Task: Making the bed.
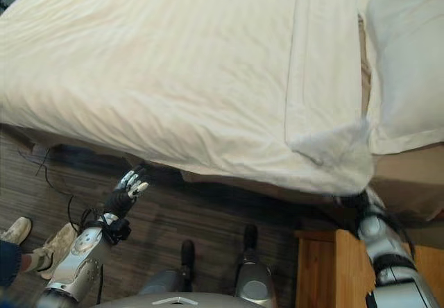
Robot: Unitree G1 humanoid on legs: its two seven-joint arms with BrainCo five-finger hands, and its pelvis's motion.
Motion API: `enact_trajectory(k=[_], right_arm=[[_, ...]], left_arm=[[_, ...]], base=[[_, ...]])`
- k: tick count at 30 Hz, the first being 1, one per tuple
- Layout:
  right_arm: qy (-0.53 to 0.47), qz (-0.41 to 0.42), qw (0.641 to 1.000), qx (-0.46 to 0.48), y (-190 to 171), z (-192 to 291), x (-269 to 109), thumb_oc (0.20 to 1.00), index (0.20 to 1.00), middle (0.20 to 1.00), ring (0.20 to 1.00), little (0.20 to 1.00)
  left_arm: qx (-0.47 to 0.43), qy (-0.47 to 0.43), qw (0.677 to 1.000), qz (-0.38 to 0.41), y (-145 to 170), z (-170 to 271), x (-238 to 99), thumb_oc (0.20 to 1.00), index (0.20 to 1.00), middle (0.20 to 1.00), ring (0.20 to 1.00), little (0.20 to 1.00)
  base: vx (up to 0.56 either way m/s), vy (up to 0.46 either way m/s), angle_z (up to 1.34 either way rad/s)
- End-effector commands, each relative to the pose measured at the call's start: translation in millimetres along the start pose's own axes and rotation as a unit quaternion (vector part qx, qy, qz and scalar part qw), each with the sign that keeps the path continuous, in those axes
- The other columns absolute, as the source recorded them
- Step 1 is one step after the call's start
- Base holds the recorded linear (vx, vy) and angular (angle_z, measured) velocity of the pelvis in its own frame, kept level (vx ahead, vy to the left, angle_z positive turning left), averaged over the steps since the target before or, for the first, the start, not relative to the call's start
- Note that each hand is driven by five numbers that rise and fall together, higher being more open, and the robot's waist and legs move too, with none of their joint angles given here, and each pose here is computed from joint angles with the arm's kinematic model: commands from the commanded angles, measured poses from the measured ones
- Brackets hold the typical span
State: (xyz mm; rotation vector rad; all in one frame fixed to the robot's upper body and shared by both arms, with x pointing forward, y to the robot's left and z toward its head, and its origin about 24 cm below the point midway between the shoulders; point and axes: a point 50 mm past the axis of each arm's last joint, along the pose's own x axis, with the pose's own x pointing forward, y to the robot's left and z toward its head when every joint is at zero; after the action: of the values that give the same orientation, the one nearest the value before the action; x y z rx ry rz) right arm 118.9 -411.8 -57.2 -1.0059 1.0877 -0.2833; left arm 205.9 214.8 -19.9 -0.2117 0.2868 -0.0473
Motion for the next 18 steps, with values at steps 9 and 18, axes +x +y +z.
enact_trajectory(k=[9, 18], right_arm=[[-0.007, -0.288, 0.904, 0.316, -149.8, -30.0, -21.8, 1.0, 1.0, 1.0, 1.0, 1.0], [-0.458, 0.045, 0.502, 0.732, -115.0, 201.1, -87.4, 0.2, 0.2, 0.2, 0.2, 0.2]], left_arm=[[-0.003, -0.011, 0.999, 0.042, 11.4, 0.5, 1.3, 1.0, 1.0, 1.0, 1.0, 1.0], [-0.012, 0.023, 0.999, 0.038, -2.0, -11.7, 3.5, 1.0, 1.0, 1.0, 1.0, 1.0]], base=[[0.05, 0.019, -0.32], [0.02, 0.006, -0.16]])
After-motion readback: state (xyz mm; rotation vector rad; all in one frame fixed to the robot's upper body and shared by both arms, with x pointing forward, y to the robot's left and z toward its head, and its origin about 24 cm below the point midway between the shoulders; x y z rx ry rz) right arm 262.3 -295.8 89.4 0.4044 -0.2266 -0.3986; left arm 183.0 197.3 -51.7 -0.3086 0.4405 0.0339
